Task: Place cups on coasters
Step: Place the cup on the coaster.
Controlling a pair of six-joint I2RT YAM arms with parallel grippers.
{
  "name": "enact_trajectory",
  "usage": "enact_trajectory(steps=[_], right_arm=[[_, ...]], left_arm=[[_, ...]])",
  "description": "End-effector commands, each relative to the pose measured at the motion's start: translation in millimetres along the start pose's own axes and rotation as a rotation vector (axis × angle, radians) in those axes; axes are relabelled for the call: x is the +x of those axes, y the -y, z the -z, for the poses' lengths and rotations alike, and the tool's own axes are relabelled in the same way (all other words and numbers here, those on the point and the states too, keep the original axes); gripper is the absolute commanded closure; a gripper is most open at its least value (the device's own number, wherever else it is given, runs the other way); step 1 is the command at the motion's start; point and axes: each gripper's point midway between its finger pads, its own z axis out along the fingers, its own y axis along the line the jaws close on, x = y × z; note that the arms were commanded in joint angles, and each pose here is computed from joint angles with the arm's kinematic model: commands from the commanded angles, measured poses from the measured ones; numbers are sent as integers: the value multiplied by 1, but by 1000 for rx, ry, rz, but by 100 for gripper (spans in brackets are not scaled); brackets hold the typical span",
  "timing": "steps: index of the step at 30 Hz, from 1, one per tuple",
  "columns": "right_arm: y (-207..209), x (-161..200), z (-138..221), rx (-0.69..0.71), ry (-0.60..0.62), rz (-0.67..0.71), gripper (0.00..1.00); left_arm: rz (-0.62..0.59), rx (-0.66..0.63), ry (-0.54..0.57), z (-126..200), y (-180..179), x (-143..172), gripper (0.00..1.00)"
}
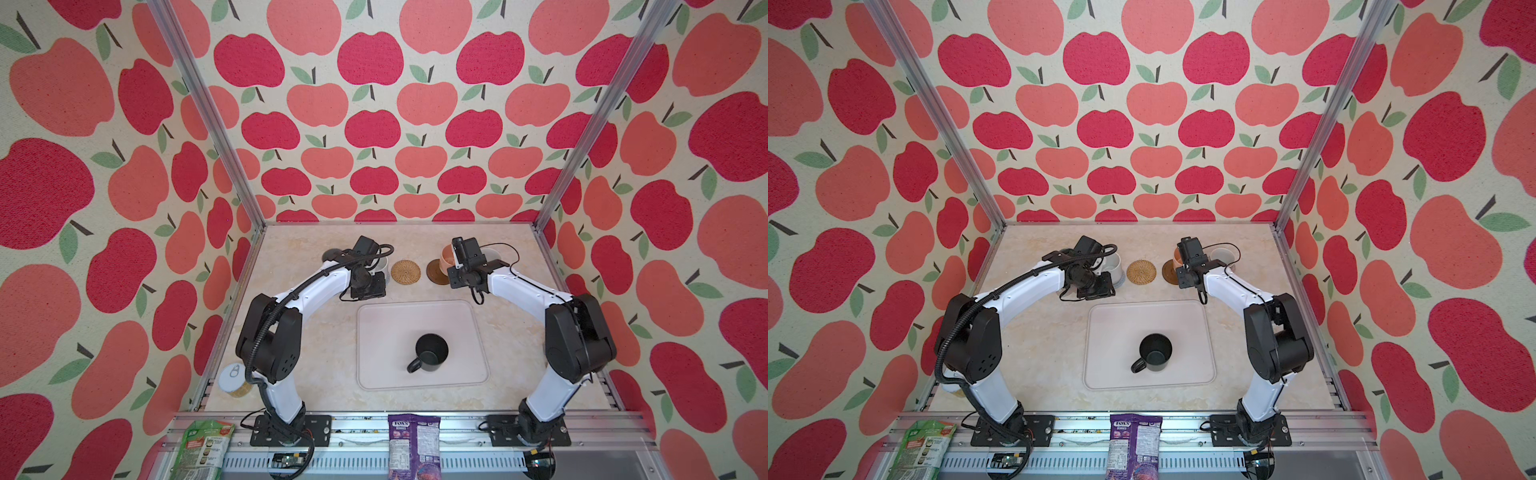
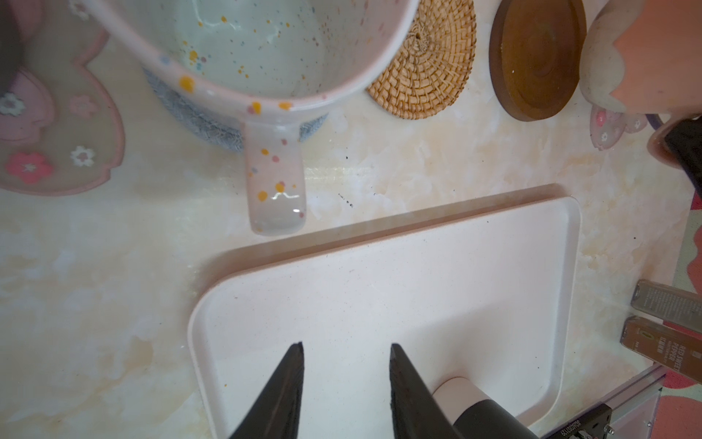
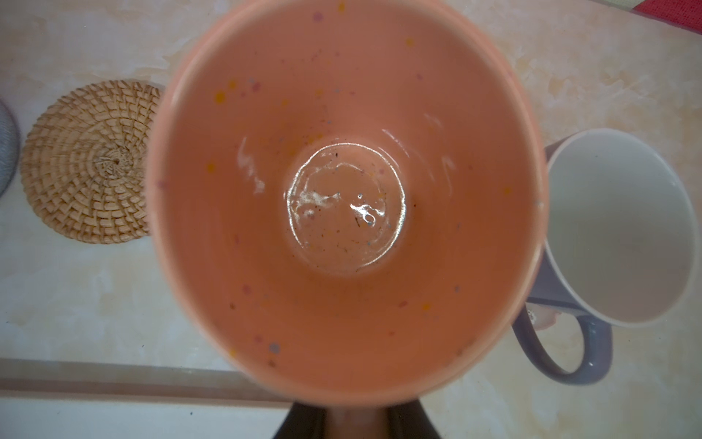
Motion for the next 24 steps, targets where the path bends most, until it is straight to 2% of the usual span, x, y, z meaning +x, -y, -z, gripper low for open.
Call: enact_trajectory(steps=[1, 24], right_arm=[[3, -49, 10, 7, 146, -73, 100], [-14, -52, -3, -48, 137, -117, 100]], left_arm=[[-7, 6, -23, -1, 1, 1, 60], [2, 17, -39, -4, -1, 7, 60]])
